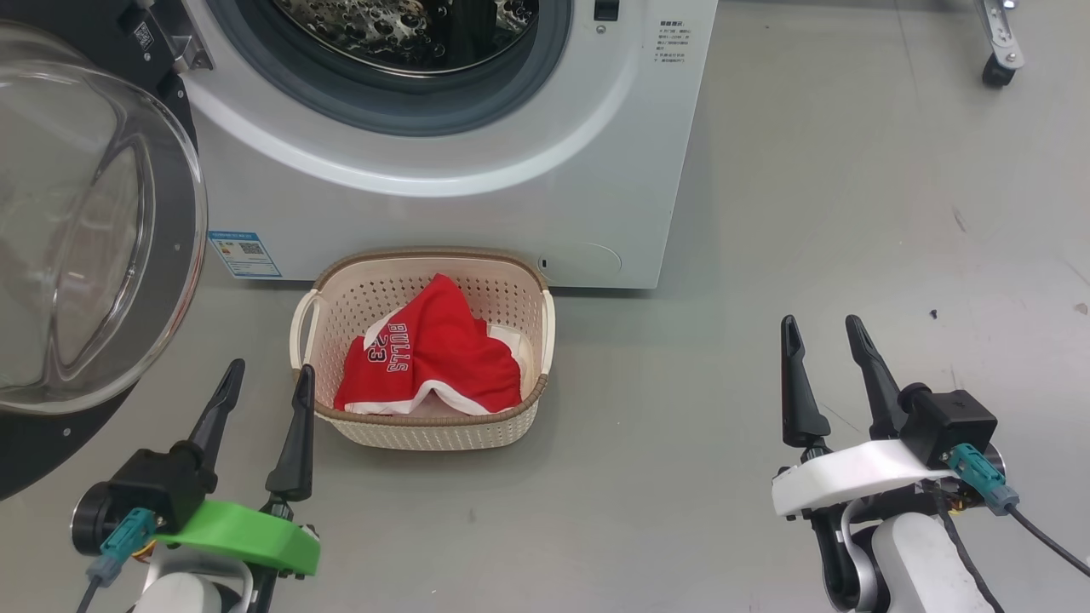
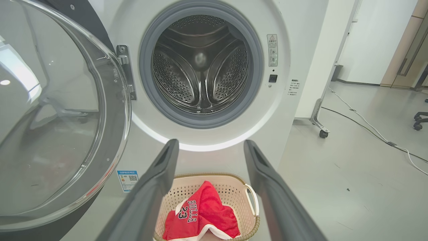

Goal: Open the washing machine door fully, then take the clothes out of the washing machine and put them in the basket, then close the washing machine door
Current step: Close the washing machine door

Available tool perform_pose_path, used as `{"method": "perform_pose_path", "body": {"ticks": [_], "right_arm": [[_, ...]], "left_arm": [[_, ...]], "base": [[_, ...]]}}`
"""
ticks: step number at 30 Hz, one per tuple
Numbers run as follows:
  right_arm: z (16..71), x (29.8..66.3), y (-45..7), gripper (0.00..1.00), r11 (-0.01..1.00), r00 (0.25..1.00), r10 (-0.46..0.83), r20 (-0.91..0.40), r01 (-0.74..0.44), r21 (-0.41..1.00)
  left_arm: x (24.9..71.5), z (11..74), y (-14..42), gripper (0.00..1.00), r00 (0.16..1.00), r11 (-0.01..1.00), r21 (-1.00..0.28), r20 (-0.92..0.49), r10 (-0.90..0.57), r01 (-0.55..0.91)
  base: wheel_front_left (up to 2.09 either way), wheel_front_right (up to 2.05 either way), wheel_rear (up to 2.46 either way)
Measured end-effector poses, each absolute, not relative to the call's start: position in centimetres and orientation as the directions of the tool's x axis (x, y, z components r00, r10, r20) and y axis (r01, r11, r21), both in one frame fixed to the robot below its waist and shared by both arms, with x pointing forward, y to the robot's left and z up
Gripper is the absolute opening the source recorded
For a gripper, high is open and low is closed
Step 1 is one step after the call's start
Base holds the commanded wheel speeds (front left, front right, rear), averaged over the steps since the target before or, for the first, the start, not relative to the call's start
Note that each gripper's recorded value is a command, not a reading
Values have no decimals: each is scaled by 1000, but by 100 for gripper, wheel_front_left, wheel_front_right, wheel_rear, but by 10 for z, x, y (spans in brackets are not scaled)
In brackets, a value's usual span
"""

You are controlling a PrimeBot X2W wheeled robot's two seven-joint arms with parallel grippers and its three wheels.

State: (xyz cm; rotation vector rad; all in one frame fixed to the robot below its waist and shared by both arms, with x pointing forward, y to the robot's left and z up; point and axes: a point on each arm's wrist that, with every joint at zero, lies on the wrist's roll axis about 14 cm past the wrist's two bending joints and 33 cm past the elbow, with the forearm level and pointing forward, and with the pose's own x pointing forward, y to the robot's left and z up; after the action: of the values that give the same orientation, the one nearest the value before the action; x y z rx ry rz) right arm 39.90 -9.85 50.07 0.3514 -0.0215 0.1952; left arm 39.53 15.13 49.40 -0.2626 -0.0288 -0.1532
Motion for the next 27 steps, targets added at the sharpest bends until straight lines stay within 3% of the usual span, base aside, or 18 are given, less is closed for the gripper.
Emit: {"method": "perform_pose_path", "body": {"ticks": [27], "right_arm": [[495, 404, -93, 100, 917, 979, 201, 42, -203, 343]], "left_arm": [[392, 487, 151, 100, 990, 954, -265, 27, -140, 142]], "base": [[0, 0, 0]]}}
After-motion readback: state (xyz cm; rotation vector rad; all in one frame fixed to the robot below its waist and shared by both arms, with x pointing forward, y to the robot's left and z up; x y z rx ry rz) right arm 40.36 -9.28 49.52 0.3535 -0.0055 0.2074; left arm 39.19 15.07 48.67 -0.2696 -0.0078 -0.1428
